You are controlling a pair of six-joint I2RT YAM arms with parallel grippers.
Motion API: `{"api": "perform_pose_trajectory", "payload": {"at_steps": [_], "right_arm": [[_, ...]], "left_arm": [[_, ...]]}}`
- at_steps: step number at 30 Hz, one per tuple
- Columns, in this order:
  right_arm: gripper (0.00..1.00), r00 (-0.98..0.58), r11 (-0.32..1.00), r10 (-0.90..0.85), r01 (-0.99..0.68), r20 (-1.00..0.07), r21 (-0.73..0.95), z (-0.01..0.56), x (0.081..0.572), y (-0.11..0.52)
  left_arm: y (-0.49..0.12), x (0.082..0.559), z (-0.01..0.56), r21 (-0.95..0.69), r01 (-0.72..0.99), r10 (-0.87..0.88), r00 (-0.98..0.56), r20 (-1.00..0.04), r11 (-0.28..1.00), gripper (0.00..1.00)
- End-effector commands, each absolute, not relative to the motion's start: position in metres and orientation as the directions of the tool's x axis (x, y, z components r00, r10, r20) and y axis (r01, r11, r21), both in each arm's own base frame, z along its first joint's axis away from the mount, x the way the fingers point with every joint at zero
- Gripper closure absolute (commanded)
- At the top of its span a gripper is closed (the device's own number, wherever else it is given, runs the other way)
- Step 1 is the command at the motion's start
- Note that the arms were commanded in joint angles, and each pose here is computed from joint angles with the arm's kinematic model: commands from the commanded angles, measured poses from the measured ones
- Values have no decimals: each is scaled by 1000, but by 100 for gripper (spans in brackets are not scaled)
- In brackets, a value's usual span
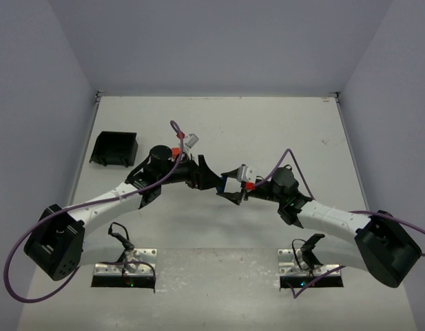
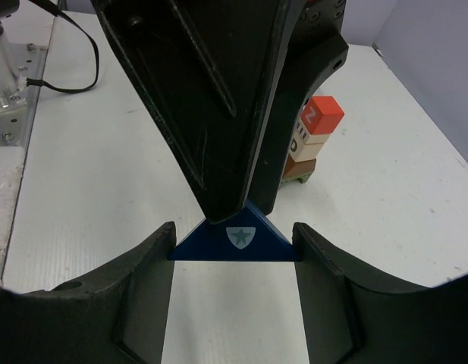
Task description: Build the wood block tower
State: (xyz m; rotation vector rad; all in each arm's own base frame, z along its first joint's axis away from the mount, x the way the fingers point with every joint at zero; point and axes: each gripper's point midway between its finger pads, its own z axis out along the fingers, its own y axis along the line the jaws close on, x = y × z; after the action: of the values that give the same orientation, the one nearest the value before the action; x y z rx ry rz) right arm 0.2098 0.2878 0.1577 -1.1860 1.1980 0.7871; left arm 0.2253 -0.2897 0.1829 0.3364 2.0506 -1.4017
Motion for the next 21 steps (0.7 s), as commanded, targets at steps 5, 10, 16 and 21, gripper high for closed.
{"api": "perform_pose_trajectory", "payload": {"at_steps": [5, 10, 16, 21], "right_arm": [[71, 332, 256, -69, -906, -941, -338, 191, 220, 297], [70, 314, 225, -84, -918, -946, -325, 185, 218, 301], [70, 310, 224, -95, -919, -946, -324, 182, 219, 301], [70, 306, 229, -117, -917, -945, -326, 179, 221, 299]], "left_arm": [[-302, 228, 208, -731, 589, -140, -738, -660, 344, 35], [-303, 226, 210, -733, 592, -137, -739, -660, 335, 41], [-303, 227, 209, -734, 586, -143, -740, -657, 344, 62], [-301, 231, 210, -724, 581, -152, -731, -665, 371, 70]]}}
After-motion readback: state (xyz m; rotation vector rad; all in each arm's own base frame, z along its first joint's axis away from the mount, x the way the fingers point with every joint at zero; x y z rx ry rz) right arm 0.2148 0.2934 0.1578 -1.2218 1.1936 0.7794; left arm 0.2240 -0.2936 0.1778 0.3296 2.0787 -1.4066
